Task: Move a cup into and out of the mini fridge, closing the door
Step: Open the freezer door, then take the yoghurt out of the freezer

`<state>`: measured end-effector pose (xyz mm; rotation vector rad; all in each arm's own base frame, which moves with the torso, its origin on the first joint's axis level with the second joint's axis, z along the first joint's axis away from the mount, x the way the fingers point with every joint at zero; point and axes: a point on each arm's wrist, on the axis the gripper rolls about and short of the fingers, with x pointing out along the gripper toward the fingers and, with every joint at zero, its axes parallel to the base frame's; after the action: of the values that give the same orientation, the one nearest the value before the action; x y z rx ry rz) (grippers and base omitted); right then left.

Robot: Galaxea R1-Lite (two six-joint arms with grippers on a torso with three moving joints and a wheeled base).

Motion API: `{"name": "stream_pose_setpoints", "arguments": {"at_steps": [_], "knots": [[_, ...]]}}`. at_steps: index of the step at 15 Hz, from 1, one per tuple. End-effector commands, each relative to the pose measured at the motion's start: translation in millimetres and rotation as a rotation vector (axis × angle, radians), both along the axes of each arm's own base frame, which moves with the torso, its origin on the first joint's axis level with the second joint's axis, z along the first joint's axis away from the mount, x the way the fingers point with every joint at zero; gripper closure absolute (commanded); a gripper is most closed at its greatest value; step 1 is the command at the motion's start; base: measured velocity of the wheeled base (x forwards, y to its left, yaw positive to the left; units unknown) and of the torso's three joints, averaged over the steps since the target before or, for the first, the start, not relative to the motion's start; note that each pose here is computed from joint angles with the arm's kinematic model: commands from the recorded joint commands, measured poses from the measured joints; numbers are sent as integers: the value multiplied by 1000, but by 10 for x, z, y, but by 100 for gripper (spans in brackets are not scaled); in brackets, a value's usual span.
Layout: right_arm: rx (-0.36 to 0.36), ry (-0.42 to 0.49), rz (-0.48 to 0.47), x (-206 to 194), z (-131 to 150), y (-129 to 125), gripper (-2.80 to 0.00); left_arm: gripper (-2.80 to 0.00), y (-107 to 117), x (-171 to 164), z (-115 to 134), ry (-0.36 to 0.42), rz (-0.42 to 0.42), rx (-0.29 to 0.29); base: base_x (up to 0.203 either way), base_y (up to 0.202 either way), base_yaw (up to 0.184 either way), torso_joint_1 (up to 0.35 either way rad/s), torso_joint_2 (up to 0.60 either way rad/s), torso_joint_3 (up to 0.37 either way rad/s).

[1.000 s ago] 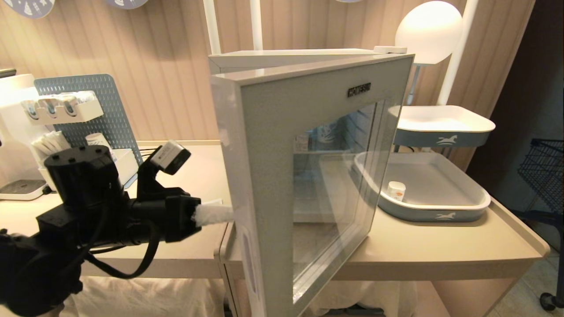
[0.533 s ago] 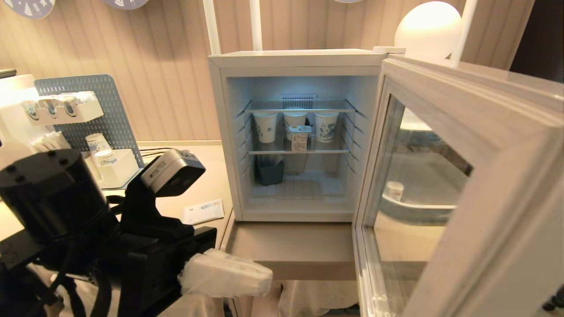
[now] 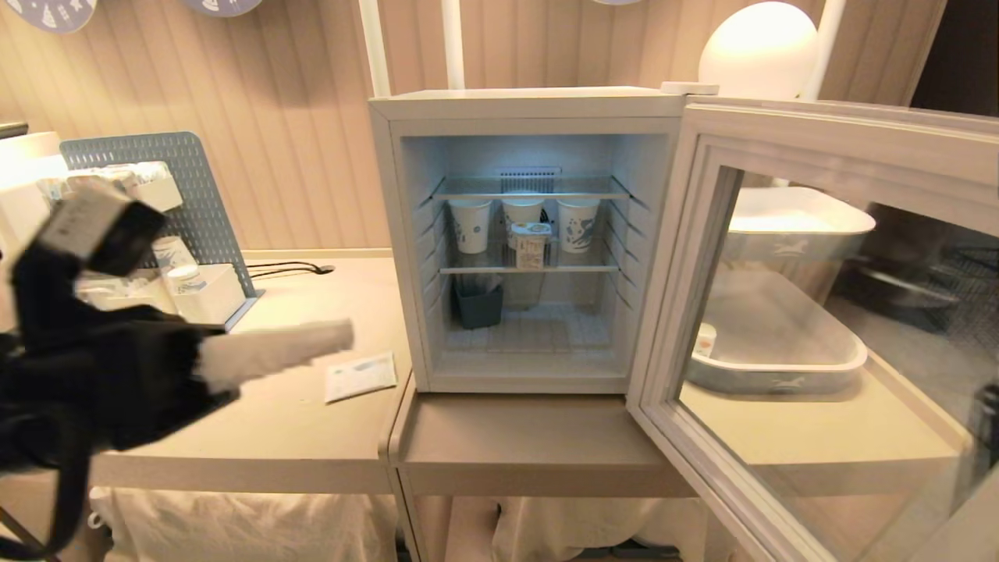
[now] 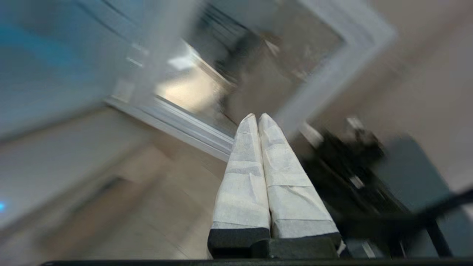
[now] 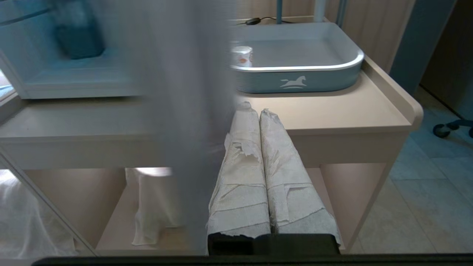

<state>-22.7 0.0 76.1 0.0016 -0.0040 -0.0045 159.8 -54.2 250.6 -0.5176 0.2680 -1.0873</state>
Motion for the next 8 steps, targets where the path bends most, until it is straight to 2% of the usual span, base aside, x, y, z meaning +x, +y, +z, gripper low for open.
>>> {"name": "stream_pose_setpoints", "arguments": {"at_steps": [1,2,4,5,6,8], "knots": [[0,1,0,1,1,0,0,0,372,-750,313,-26,261,31,0,0,0,0,0,0],[0,1,0,1,1,0,0,0,422,-1053,404,-67,377,52,0,0,0,0,0,0],[0,-1,0,0,5,0,0,0,372,-1698,577,-131,562,83,0,0,0,0,0,0],[0,1,0,1,2,0,0,0,324,-1957,648,-129,634,96,0,0,0,0,0,0],[0,0,0,0,4,0,0,0,278,-2180,672,-95,688,110,0,0,0,0,0,0],[0,-1,0,0,5,0,0,0,221,-2535,559,-18,730,140,0,0,0,0,0,0]]}}
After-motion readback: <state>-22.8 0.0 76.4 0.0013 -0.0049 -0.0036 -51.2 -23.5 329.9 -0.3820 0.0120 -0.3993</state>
